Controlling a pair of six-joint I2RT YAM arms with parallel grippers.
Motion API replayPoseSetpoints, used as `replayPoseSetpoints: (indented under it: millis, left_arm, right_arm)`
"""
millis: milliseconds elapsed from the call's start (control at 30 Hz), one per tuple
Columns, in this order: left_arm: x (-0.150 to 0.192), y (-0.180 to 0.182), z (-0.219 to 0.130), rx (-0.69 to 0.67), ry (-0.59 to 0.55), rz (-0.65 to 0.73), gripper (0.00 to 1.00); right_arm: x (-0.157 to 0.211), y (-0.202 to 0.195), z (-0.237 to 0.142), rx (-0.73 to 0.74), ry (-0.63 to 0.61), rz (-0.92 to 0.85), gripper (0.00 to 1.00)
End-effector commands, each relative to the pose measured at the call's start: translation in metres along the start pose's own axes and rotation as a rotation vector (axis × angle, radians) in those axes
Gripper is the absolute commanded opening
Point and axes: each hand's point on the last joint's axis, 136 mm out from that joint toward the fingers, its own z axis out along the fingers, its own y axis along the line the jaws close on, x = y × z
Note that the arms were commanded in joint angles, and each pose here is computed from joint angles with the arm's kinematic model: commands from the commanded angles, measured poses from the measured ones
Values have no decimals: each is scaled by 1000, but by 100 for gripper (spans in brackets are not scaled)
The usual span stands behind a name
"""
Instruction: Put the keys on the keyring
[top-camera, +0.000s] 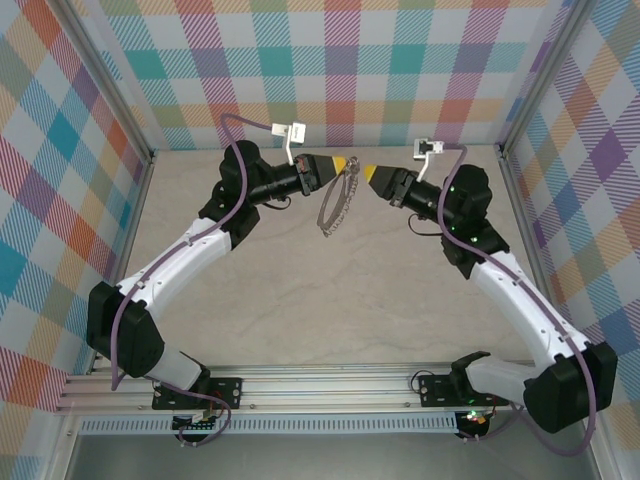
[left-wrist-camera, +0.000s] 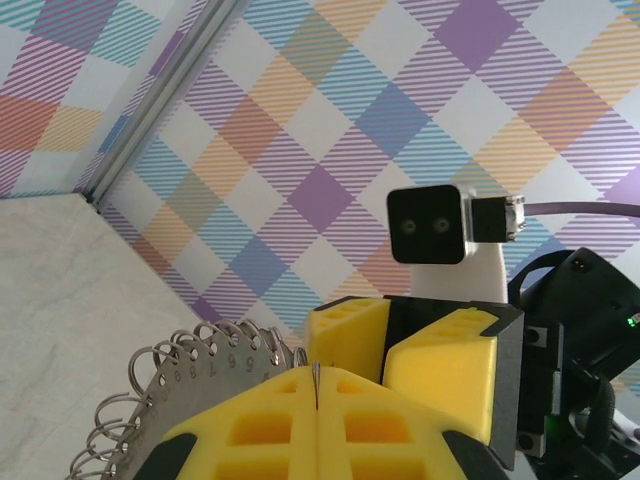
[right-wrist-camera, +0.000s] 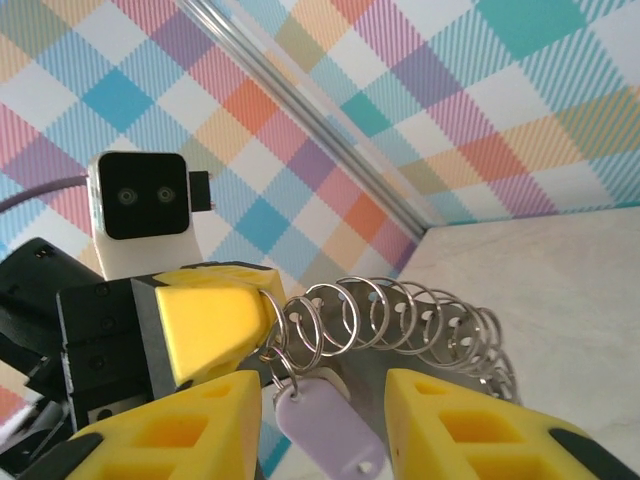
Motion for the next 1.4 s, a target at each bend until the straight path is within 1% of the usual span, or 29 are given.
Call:
replayPoseSetpoints:
  millis: [0,200,333,500,600,733,867,1067,1100,1133,1200,1267,1367]
  left_arm:
    - [-11,-18,1,41,-54,28,0]
    - [-9,-14,4,33,-50,23,0]
    - [-9,-12,5,30,-55,20,0]
    - [-10,-9,6,19,-62,19,0]
    - [-10,-7,6,14,-63,15,0]
    - [-12,-7,7,7,-73,15,0]
    - [-13,-7,7,5,-76,17,0]
    - [-12,-6,9,5,-71,15,0]
    - [-12,-6,9,7,-71,15,0]
    - [-11,-6,9,7,-69,15,0]
    - [-12,-7,9,10,-68,16,0]
    - [-12,-7,9,10,-69,18,0]
    - [-11,-8,10,19,-63,18,0]
  right_arm:
    - [-7,22,2,-129,-23,19,38]
    - [6,25,12,-160,9,29,36]
    - [13,24,15,-162,27,35,28]
    - [20,23,15,-163,38,36,13]
    - [21,25,14,-166,44,32,5]
    - [24,28,13,-157,54,12,0]
    - [30,34,15,-147,67,-16,0]
    - [41,44,20,-151,122,-59,0]
    - [42,44,19,-143,126,-60,7]
    - [42,42,17,-129,121,-65,16]
    - [41,41,7,-103,109,-89,25]
    - [35,40,-5,-69,77,-108,30]
    - [17,37,-26,-27,7,-115,31]
